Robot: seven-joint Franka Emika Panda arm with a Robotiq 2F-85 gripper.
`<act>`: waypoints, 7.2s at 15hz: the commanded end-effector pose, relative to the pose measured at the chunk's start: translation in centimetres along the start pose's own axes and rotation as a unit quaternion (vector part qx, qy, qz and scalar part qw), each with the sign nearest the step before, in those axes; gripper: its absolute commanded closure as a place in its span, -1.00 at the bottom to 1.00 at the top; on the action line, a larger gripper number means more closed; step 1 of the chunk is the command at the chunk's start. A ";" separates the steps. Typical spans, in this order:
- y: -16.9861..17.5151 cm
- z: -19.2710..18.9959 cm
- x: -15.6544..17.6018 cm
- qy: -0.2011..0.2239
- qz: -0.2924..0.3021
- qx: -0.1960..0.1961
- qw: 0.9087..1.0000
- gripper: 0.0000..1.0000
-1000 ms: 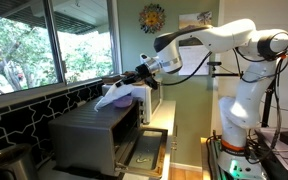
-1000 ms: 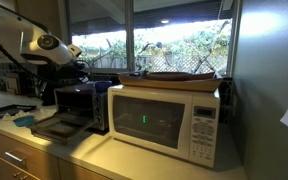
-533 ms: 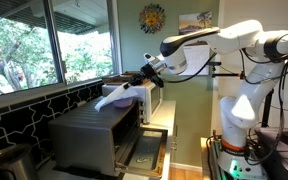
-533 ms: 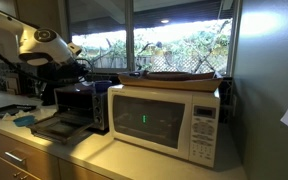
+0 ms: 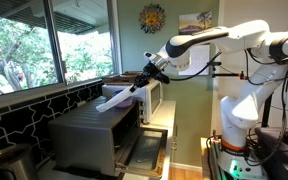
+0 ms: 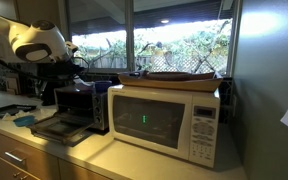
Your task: Cover the paper towel on the purple bowl and then put it in the oven
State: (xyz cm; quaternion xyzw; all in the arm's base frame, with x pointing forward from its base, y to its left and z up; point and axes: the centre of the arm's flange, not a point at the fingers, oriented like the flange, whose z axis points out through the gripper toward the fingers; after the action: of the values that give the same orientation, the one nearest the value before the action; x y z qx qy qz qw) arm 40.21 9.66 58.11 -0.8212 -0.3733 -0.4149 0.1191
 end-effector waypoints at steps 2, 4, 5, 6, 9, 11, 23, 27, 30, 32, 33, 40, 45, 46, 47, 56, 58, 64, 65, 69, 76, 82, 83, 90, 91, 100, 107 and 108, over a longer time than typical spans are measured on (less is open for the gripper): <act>-0.4 -2.4 0.0 -0.024 0.020 -0.008 0.999 0.08; -0.2 -2.8 -0.3 -0.053 0.034 -0.008 0.998 -0.24; -0.3 -2.6 -0.6 -0.074 0.046 -0.003 0.996 -0.37; -0.3 -2.6 -0.9 -0.093 0.057 0.001 0.994 -0.54; -0.8 -1.9 -1.9 -0.155 0.095 0.018 0.983 -0.97; -1.3 -1.5 -2.4 -0.197 0.124 0.035 0.972 -1.00; -1.1 2.2 -1.9 -0.082 0.285 -0.102 0.949 -1.00; -1.1 3.3 -2.2 -0.046 0.331 -0.159 0.929 -1.00; -1.2 3.8 -2.7 -0.070 0.365 -0.190 0.909 -1.00; -1.1 4.0 -2.9 -0.075 0.380 -0.213 0.897 -1.00; -1.1 4.2 -2.8 -0.063 0.395 -0.216 0.890 -1.00; -1.7 3.8 -0.8 -0.034 0.483 -0.230 0.844 -1.00; -1.2 3.6 -0.8 -0.030 0.486 -0.221 0.845 -1.00; -1.2 3.6 -0.9 -0.033 0.486 -0.217 0.846 -1.00; -1.3 3.8 -0.9 -0.039 0.493 -0.215 0.842 -1.00; -1.2 2.6 0.2 -0.102 0.560 -0.212 0.794 -1.00; -1.0 2.0 0.8 -0.105 0.566 -0.215 0.789 -1.00; -0.5 0.5 2.2 -0.136 0.554 -0.240 0.785 -1.00; -0.5 0.3 2.3 -0.150 0.549 -0.248 0.784 -1.00; -0.3 0.0 2.7 -0.180 0.523 -0.270 0.788 -1.00; 0.3 1.6 2.7 -0.148 0.533 -0.266 0.790 -1.00; 1.3 4.8 3.4 -0.093 0.565 -0.236 0.785 -1.00; 1.2 5.3 3.4 -0.094 0.565 -0.234 0.786 -1.00; 0.8 6.4 3.4 -0.124 0.556 -0.233 0.788 -1.00; 0.8 6.5 3.4 -0.125 0.555 -0.233 0.789 -1.00; 0.8 6.7 2.8 -0.153 0.551 -0.243 0.784 0.38; 0.9 6.1 3.5 -0.165 0.551 -0.242 0.781 1.00; 0.9 5.8 3.9 -0.163 0.550 -0.239 0.783 0.98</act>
State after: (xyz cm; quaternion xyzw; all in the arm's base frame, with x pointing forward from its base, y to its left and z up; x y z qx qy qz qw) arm 45.61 13.77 56.55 -0.9422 0.2425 -0.2217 0.0660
